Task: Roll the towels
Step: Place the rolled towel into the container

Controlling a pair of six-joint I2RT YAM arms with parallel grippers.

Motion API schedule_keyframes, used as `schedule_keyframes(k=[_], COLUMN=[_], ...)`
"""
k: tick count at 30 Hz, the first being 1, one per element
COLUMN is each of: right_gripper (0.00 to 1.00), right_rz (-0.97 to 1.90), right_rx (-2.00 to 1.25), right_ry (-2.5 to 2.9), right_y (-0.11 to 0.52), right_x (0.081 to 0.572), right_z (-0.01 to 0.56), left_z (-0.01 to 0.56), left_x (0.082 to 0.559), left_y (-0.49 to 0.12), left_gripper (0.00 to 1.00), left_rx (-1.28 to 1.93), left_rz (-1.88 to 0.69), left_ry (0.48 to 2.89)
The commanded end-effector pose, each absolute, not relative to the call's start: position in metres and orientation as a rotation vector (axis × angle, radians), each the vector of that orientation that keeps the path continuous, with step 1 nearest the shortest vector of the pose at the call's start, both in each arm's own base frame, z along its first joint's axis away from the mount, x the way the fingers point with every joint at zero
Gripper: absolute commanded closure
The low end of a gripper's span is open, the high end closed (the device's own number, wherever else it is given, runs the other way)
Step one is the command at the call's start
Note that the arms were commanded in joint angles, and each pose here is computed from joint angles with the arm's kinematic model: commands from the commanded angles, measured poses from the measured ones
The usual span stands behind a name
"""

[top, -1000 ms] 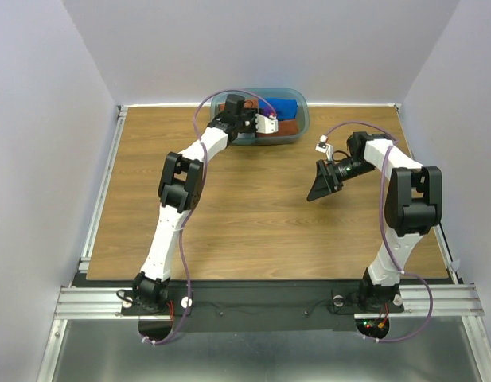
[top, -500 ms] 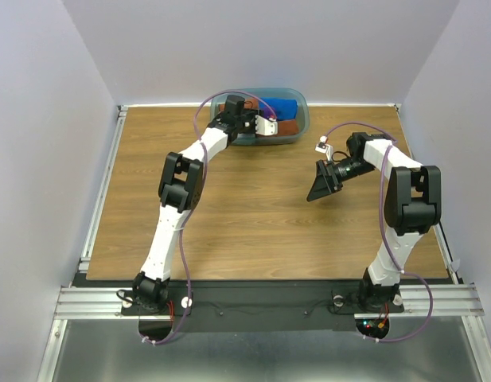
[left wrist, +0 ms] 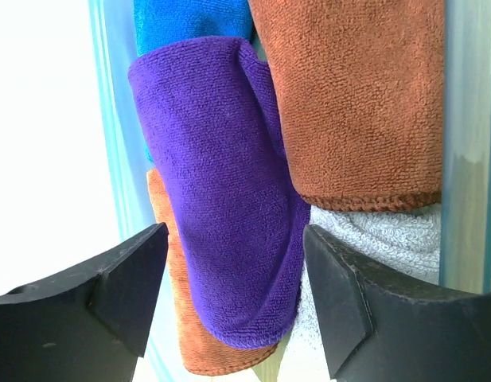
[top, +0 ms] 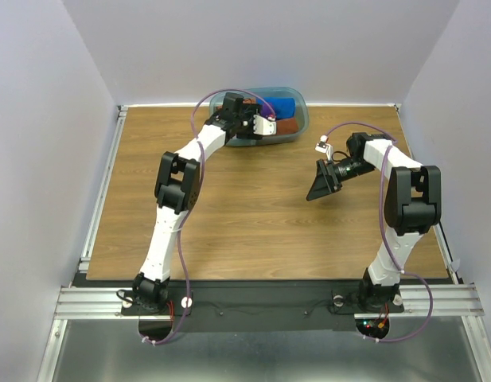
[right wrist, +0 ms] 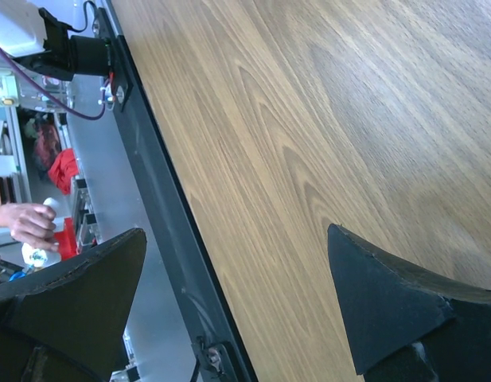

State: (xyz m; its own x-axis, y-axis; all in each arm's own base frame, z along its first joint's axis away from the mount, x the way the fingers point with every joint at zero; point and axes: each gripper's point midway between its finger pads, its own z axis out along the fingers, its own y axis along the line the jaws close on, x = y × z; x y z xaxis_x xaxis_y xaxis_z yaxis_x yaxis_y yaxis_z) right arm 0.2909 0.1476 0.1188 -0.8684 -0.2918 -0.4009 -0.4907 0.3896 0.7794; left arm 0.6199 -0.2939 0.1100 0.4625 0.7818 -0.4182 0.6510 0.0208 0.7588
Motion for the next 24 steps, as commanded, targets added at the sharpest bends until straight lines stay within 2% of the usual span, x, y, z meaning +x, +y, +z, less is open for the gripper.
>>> schedule_keyframes(k=[1, 10, 14, 19, 20, 23, 24], right_gripper=[0.00, 0.00, 0.00, 0.00, 0.00, 0.00, 0.00], right_rz=[1.494, 1.493, 1.506, 1.529, 1.531, 1.543, 1.547], right_rx=[-0.708, -0.717, -0.715, -0.707, -0.707, -0.704, -0.702], right_ry=[2.382, 2.359, 2.344, 2.333, 2.332, 2.331, 2.332], right_y=[0.149, 0.150, 0.151, 0.152, 0.152, 0.153, 0.154], right_x=[0.293, 0.293, 0.292, 0.289, 0.289, 0.288, 0.287], right_z=[0.134, 0.140, 0.143, 0.142, 0.142, 0.141, 0.141], left_z=[0.178, 0.221, 0.248, 0.275, 0.281, 0.291, 0.284], left_x=[0.611, 0.600, 0.592, 0.601, 0.609, 0.621, 0.628], left_y=[-0.299, -0.304, -0.308, -0.315, -0.317, -0.318, -0.320], left_gripper=[0.20, 0.21, 0.29, 0.64, 0.74, 0.82, 0.91], left_rx=[1.638, 1.608, 1.550, 1.342, 1.286, 1.088, 1.029], left_rz=[0.170, 0.156, 0.095, -0.018, -0.016, -0.110, -0.142], left_ry=[1.180, 1.117, 1.103, 1.183, 1.188, 1.286, 1.315])
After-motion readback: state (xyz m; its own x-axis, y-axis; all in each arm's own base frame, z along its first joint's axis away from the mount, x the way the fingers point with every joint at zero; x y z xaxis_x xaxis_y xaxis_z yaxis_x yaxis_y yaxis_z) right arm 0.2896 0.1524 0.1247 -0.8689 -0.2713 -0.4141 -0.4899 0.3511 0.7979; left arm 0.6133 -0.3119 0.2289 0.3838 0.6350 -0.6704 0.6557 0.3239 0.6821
